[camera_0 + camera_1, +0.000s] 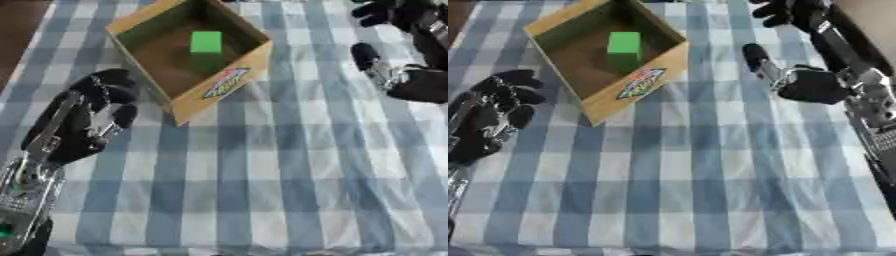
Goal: Pick up objects on the table and place them in the box.
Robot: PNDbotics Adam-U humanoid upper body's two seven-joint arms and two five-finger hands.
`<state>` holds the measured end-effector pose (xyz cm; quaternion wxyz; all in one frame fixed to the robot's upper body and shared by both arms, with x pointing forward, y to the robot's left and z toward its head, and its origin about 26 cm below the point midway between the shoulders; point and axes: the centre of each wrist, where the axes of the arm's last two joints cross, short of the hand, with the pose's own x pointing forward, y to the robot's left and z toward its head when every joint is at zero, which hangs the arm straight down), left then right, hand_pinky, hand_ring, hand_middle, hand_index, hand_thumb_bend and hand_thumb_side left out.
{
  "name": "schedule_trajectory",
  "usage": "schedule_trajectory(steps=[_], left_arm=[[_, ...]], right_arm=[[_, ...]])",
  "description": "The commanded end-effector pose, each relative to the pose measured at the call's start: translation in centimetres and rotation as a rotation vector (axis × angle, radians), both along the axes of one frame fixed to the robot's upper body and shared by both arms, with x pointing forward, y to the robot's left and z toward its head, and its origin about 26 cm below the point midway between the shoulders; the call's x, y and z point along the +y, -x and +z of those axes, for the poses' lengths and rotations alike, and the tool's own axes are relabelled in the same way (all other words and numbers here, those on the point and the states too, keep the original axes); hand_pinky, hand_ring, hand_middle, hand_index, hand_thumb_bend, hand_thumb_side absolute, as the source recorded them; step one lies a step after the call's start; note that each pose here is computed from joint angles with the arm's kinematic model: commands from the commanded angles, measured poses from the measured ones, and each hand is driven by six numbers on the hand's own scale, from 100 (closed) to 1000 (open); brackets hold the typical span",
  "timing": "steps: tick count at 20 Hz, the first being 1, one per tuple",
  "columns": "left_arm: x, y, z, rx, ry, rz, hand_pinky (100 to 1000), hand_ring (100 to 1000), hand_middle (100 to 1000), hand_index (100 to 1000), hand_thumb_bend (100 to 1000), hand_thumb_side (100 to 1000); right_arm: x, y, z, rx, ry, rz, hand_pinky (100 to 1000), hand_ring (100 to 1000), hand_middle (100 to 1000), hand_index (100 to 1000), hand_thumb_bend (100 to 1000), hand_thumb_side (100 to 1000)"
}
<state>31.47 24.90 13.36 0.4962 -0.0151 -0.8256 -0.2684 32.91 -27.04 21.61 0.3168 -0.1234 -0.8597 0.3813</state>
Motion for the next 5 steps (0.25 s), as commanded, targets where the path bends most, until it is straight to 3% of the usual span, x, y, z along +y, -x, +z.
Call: schedule_trajectory(steps=[1, 5], left_arm=[[0.47, -0.02, 0.59, -0.02, -0.01, 0.012, 788, 694, 713, 862, 508, 526], [0.46, 0.0, 0.53, -0.018, -0.008, 0.013, 788, 694, 713, 862, 508, 527]], right_arm=[[-0.5, 0.61, 0.56, -0.01, -0.018, 0.001, 776, 818, 846, 909, 200, 558], [-0.87, 0.9, -0.3, 0.019, -0.007, 0.001, 776, 819, 847, 908, 194, 557]])
